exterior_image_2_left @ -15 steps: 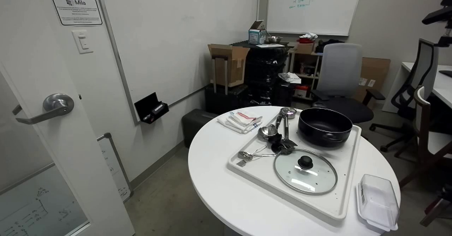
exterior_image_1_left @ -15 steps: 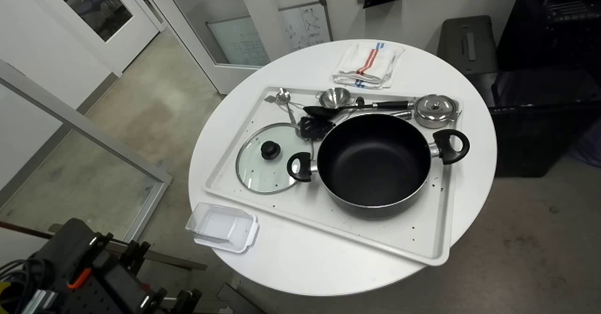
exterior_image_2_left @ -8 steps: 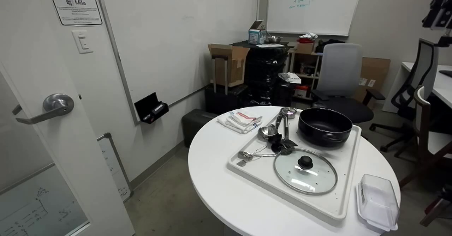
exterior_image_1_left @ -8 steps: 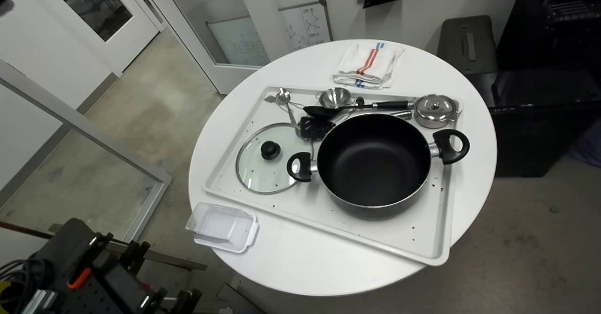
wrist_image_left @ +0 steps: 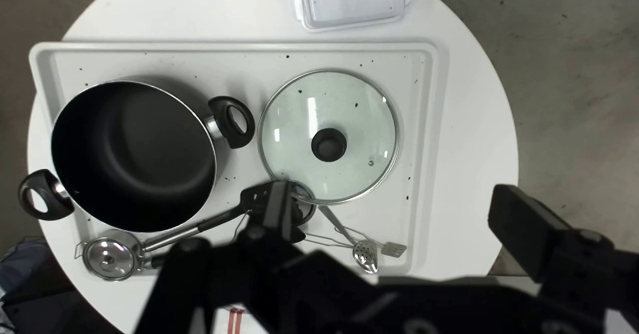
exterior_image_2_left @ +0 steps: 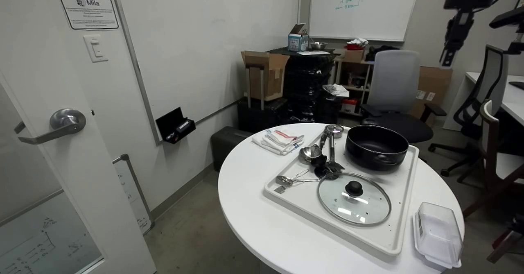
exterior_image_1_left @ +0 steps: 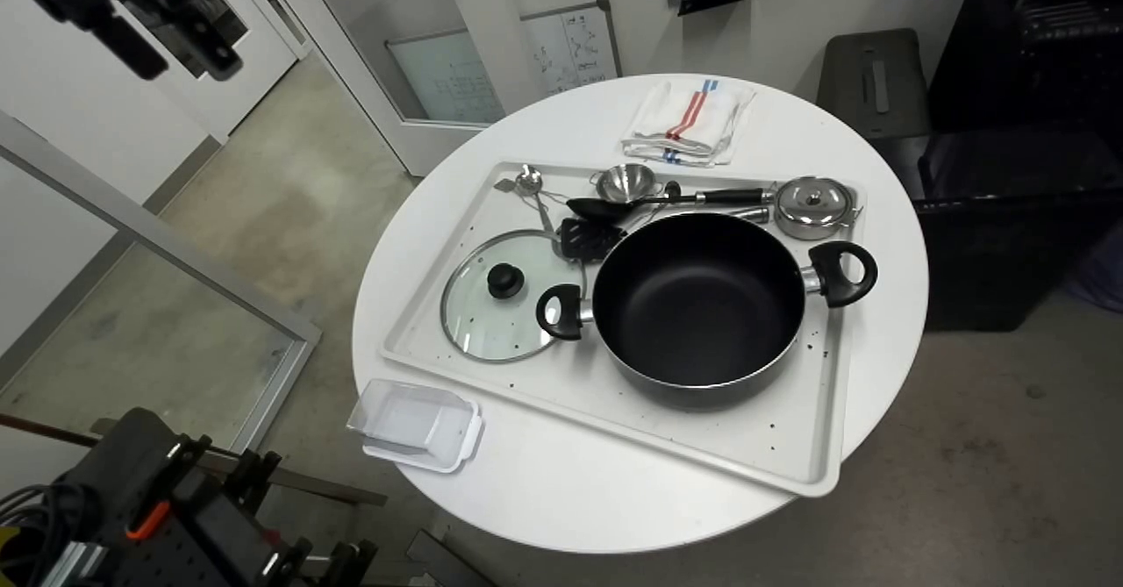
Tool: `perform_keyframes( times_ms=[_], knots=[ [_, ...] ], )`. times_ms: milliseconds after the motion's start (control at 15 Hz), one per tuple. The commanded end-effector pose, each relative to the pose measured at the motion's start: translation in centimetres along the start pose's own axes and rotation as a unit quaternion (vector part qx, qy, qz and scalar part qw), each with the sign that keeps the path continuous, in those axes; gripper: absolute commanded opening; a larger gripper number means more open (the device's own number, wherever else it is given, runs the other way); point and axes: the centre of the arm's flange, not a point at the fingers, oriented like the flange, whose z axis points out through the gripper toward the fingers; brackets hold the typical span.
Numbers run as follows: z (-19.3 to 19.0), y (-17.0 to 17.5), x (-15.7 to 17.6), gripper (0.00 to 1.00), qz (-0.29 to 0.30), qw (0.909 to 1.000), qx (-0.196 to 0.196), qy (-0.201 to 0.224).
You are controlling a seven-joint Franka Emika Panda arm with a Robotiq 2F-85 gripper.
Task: Put the glass lid on the black pot.
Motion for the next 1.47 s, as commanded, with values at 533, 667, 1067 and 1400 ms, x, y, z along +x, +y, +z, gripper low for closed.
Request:
perform_keyframes(
  times_ms=[533,667,1067,1400],
  knots=[
    [12.8,0.8,13.8,1.0,-0.007,0.9982,0.011,-0.058],
    [15.1,0.9,14.9,1.0,-0.007,0.9979,0.008,-0.064],
    [21.5,0.6,17.2,1.0,-0.015,0.9964,0.002,-0.083],
    [26.6,1.1,19.1,1.0,-0.024,0.9949,-0.006,-0.098]
  ],
)
